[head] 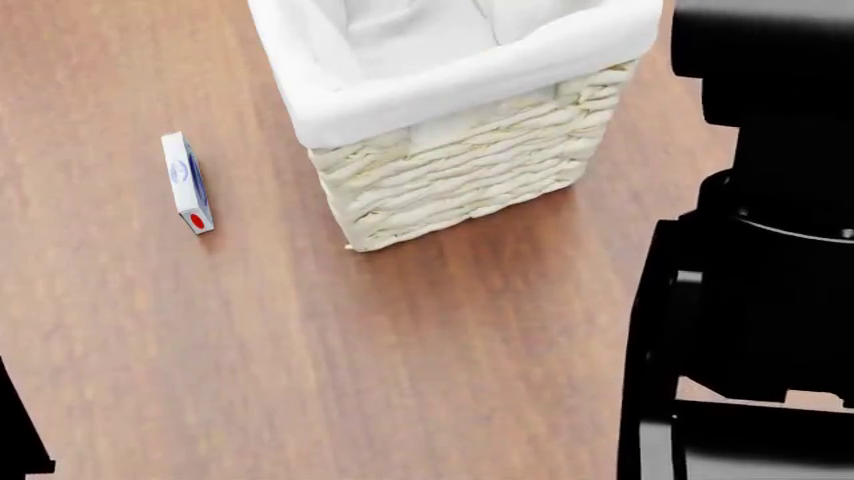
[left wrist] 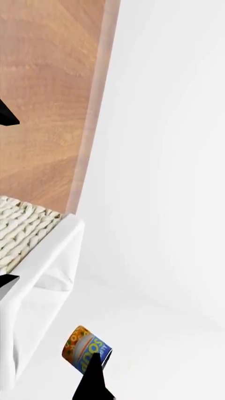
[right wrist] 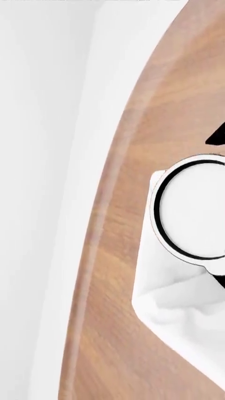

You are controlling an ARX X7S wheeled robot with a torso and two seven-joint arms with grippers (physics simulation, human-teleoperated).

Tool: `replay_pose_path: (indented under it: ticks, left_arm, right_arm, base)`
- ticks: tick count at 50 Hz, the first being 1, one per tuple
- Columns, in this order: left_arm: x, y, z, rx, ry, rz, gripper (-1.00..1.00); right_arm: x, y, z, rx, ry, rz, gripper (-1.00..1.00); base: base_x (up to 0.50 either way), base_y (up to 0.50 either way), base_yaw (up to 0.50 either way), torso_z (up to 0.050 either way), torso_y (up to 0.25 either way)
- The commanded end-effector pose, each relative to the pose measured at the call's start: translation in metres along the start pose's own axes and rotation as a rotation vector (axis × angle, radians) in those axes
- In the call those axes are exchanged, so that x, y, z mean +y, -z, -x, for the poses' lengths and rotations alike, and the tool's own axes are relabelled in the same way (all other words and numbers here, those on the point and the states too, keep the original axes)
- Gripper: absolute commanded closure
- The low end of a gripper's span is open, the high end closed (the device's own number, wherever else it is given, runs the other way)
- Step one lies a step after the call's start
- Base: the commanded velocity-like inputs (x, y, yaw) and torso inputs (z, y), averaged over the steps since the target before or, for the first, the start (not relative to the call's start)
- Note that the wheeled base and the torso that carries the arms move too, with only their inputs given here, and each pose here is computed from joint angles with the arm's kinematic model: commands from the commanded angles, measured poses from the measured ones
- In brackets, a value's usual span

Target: Pick up the alphabet soup and the cream cheese box, and put them in the basket.

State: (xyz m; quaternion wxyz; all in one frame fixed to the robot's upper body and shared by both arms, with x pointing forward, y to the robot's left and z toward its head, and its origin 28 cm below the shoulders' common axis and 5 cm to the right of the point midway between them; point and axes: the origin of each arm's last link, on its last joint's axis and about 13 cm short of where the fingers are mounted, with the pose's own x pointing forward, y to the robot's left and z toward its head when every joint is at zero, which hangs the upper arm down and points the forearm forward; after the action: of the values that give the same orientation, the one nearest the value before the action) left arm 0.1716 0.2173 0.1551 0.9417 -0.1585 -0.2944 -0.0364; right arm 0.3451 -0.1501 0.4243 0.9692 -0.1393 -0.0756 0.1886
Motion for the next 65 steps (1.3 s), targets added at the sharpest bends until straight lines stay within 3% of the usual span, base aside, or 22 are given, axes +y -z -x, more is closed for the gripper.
replay_pose_path:
  ticks: [1, 19, 21, 24, 26, 27, 29, 30, 32, 33, 37, 40, 42, 43, 45, 46, 51, 55, 60, 65]
  left_arm:
    - [-0.001, -0.001, 0.001, 0.000, 0.002, 0.001, -1.00]
    - [0.000, -0.006, 0.003, -0.014, 0.002, 0.001, -1.00]
    - [0.000, -0.007, 0.004, -0.014, 0.002, 0.001, -1.00]
    - [0.001, -0.007, 0.004, -0.014, -0.001, 0.000, -1.00]
    - [0.000, -0.006, 0.004, -0.013, 0.001, 0.001, -1.00]
    - [-0.001, -0.007, 0.004, -0.014, 0.003, 0.002, -1.00]
    - [-0.001, -0.006, 0.003, -0.011, 0.002, 0.003, -1.00]
    - [-0.001, -0.005, 0.003, -0.011, 0.005, 0.001, -1.00]
    - [-0.001, -0.005, 0.003, -0.009, 0.008, 0.002, -1.00]
    - [-0.002, -0.004, 0.003, -0.009, 0.009, 0.002, -1.00]
    - [-0.004, -0.003, 0.003, -0.005, 0.014, 0.008, -1.00]
    - [-0.005, -0.003, 0.002, -0.004, 0.018, 0.011, -1.00]
    - [-0.005, -0.003, 0.003, -0.004, 0.020, 0.011, -1.00]
    - [-0.006, -0.003, 0.004, -0.003, 0.022, 0.014, -1.00]
    - [-0.006, -0.003, 0.004, 0.000, 0.019, 0.021, -1.00]
    - [-0.006, -0.002, 0.004, 0.002, 0.019, 0.017, -1.00]
    - [-0.007, -0.003, 0.002, 0.000, 0.024, 0.016, -1.00]
    - [-0.009, -0.003, 0.003, 0.001, 0.029, 0.023, -1.00]
    - [-0.010, -0.002, 0.004, 0.002, 0.034, 0.017, -1.00]
    - [-0.009, 0.001, 0.004, 0.004, 0.033, 0.006, -1.00]
  right_arm:
    - [0.000, -0.004, 0.001, -0.008, -0.016, 0.023, -1.00]
    - [0.005, -0.012, 0.010, -0.026, -0.014, 0.045, -1.00]
    - [0.007, -0.011, 0.014, -0.031, -0.011, 0.061, -1.00]
    - [0.013, -0.010, 0.026, -0.061, 0.073, 0.194, -1.00]
    - [0.023, -0.010, 0.045, -0.136, 0.087, 0.198, -1.00]
    - [0.029, -0.009, 0.056, -0.160, 0.119, 0.245, -1.00]
    - [0.039, -0.006, 0.072, -0.200, 0.097, 0.227, -1.00]
    - [0.048, 0.000, 0.085, -0.214, 0.149, 0.289, -1.00]
    - [0.057, 0.007, 0.095, -0.234, 0.136, 0.289, -1.00]
    - [0.063, 0.013, 0.101, -0.243, 0.166, 0.336, -1.00]
    - [0.092, 0.042, 0.124, -0.278, 0.148, 0.345, -1.00]
    - [0.107, 0.059, 0.137, -0.309, 0.175, 0.399, -1.00]
    - [0.119, 0.076, 0.142, -0.334, 0.215, 0.490, -1.00]
    - [0.126, 0.084, 0.144, -0.367, 0.220, 0.434, -1.00]
    - [0.133, 0.094, 0.149, -0.380, 0.199, 0.471, -1.00]
    - [0.139, 0.104, 0.148, -0.396, 0.200, 0.413, -1.00]
    - [0.157, 0.131, 0.162, -0.492, 0.243, 0.414, -1.00]
    - [0.167, 0.147, 0.170, -0.459, 0.253, 0.365, -1.00]
    - [0.177, 0.162, 0.179, -0.449, 0.310, 0.393, -1.00]
    - [0.187, 0.180, 0.181, -0.423, 0.300, 0.336, -1.00]
  base:
    - [0.00, 0.00, 0.00, 0.000, 0.000]
    - [0.00, 0.00, 0.00, 0.000, 0.000]
    - [0.00, 0.00, 0.00, 0.000, 0.000]
    - [0.00, 0.00, 0.00, 0.000, 0.000]
    - [0.00, 0.00, 0.00, 0.000, 0.000]
    - [0.00, 0.00, 0.00, 0.000, 0.000]
    - [0.00, 0.00, 0.00, 0.000, 0.000]
    - [0.00, 0.00, 0.00, 0.000, 0.000]
    - [0.00, 0.00, 0.00, 0.000, 0.000]
    - [0.00, 0.00, 0.00, 0.000, 0.000]
    - [0.00, 0.00, 0.00, 0.000, 0.000]
    - [0.00, 0.00, 0.00, 0.000, 0.000]
    - [0.00, 0.00, 0.00, 0.000, 0.000]
    - [0.00, 0.00, 0.00, 0.000, 0.000]
    - [0.00, 0.00, 0.00, 0.000, 0.000]
    - [0.00, 0.00, 0.00, 0.000, 0.000]
    - [0.00, 0.00, 0.00, 0.000, 0.000]
    - [0.00, 0.00, 0.00, 0.000, 0.000]
    - [0.00, 0.00, 0.00, 0.000, 0.000]
    - [0.00, 0.00, 0.00, 0.000, 0.000]
